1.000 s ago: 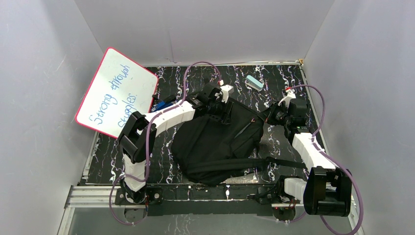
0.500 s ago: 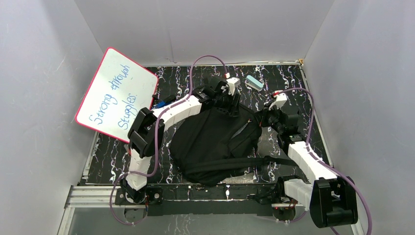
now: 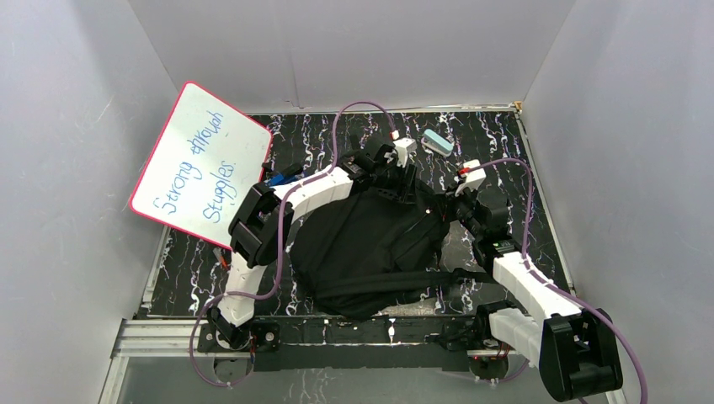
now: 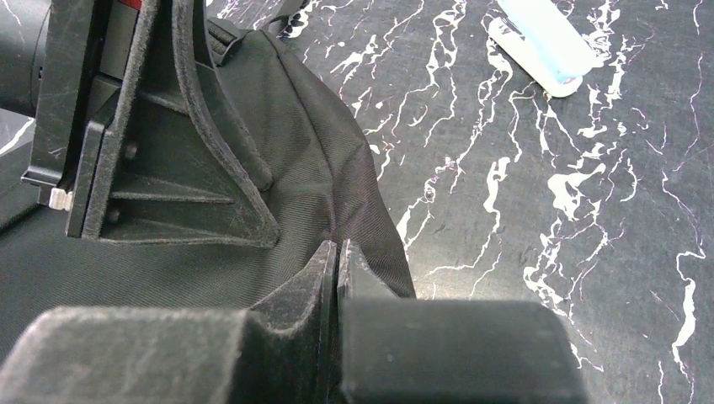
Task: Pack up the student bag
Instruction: Zip the student bag at the center of the board.
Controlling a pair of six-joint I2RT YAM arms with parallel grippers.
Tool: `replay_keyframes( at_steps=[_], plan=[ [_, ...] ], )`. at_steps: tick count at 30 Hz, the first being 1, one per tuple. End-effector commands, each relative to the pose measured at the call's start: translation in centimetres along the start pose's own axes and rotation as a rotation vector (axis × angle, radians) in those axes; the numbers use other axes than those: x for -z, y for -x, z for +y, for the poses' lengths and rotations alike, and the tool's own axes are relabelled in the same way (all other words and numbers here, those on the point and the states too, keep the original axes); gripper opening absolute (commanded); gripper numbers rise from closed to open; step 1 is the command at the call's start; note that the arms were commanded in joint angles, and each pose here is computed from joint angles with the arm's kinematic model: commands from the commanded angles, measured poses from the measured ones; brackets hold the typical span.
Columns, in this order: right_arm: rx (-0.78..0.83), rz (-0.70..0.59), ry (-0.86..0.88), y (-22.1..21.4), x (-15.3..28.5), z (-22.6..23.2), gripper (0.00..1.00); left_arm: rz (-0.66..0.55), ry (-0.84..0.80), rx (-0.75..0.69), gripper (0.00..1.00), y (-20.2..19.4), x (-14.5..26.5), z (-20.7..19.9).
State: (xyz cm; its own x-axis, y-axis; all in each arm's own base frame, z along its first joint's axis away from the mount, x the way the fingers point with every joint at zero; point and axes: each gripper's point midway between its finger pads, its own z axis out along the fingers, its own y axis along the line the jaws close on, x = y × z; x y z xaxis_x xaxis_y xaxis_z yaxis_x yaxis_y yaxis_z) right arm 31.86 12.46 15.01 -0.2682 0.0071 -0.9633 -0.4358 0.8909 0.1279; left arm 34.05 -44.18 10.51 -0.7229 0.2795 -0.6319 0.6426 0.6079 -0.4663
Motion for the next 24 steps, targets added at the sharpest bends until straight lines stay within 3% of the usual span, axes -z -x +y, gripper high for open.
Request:
replay_keyframes(
  at_steps=[1, 5, 8, 9, 13, 15, 17, 19, 24],
  plan=[
    [0.061, -0.188, 0.078, 5.5, -0.1, 1.8, 0.08, 0.049, -0.03, 0.011, 0.53, -2.0, -0.5, -0.7],
    [0.06, -0.187, 0.089, 5.4, -0.1, 2.0, 0.22, 0.045, -0.03, 0.008, 0.53, -1.9, -0.4, -0.8],
    [0.053, -0.174, 0.093, 5.3, -0.3, 2.0, 0.26, 0.044, -0.03, 0.006, 0.53, -1.9, -0.3, -0.8],
    [0.05, -0.17, 0.093, 5.2, -0.4, 2.0, 0.25, 0.044, -0.03, 0.005, 0.53, -1.9, -0.3, -0.8],
    [0.026, -0.153, 0.092, 4.8, -0.5, 2.0, 0.03, 0.048, -0.027, 0.005, 0.53, -2.1, -0.3, -0.7],
    [0.017, -0.143, 0.091, 4.4, -0.5, 2.0, 0.0, 0.052, -0.026, 0.007, 0.53, -2.3, -0.3, -0.6],
    [-0.004, -0.123, 0.075, 4.1, -0.5, 1.8, 0.08, 0.05, -0.025, 0.005, 0.53, -2.3, -0.3, -0.6],
    [-0.052, -0.082, 0.024, 4.1, -0.7, 1.0, 0.23, 0.049, -0.019, 0.002, 0.53, -2.3, -0.2, -0.5],
    [-0.171, 0.166, -0.084, 2.3, -1.1, -0.2, 0.29, 0.045, -0.012, -0.003, 0.53, -2.2, 0.0, -0.5]
  ],
)
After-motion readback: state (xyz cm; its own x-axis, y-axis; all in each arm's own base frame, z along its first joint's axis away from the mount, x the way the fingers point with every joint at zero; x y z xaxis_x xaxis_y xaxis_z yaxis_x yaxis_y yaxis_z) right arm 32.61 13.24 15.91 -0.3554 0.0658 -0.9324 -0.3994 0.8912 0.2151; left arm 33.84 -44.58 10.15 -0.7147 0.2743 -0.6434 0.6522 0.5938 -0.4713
